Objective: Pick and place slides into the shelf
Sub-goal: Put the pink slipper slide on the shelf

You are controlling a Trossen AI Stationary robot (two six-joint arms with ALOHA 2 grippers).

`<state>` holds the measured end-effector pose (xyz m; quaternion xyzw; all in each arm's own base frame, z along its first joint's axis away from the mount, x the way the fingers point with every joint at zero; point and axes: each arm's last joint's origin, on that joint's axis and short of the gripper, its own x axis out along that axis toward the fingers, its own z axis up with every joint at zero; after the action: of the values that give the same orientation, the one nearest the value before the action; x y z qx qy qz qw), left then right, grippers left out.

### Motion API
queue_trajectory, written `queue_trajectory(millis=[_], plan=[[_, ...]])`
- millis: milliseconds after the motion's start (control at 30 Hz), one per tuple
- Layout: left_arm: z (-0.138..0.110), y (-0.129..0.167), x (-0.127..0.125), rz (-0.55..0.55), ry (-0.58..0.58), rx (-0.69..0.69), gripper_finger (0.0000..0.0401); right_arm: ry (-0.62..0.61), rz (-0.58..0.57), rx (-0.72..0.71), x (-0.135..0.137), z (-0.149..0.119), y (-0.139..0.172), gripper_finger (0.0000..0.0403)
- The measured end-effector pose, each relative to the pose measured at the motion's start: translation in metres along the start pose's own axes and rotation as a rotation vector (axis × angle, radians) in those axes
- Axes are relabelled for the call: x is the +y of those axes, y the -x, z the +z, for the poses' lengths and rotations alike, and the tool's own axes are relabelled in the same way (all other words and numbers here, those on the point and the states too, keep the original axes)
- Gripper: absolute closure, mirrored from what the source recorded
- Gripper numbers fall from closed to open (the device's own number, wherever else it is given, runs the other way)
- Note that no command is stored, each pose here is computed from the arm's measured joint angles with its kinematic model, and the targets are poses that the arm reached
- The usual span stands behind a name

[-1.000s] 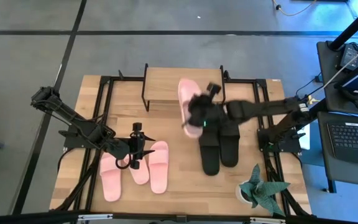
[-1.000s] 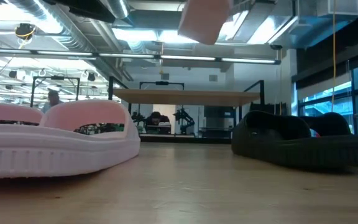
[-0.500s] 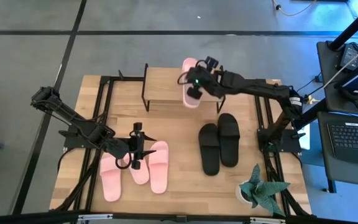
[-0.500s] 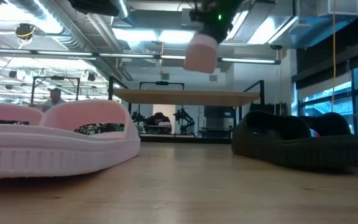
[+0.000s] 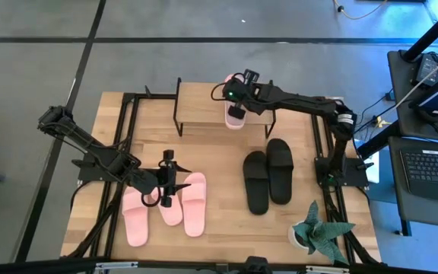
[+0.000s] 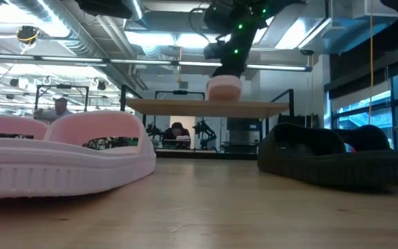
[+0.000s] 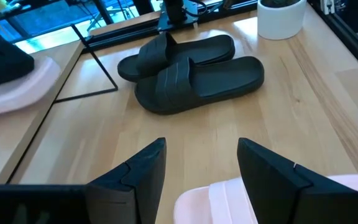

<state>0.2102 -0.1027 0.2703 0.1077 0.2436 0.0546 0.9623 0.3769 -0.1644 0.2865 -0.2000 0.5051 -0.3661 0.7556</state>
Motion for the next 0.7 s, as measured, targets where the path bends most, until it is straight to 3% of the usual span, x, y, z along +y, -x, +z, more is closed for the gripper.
queue_trajectory(millis=[367, 700], plan=[[-0.001, 0.000, 0.000, -0.006, -0.002, 0.005, 0.0211, 0.013, 0.002, 0.022, 0.010, 0.001, -0.015, 0.0391], [-0.001, 0.000, 0.000, -0.006, -0.001, 0.005, 0.0211, 0.000, 0.005, 0.043, 0.010, -0.002, -0.015, 0.0327]])
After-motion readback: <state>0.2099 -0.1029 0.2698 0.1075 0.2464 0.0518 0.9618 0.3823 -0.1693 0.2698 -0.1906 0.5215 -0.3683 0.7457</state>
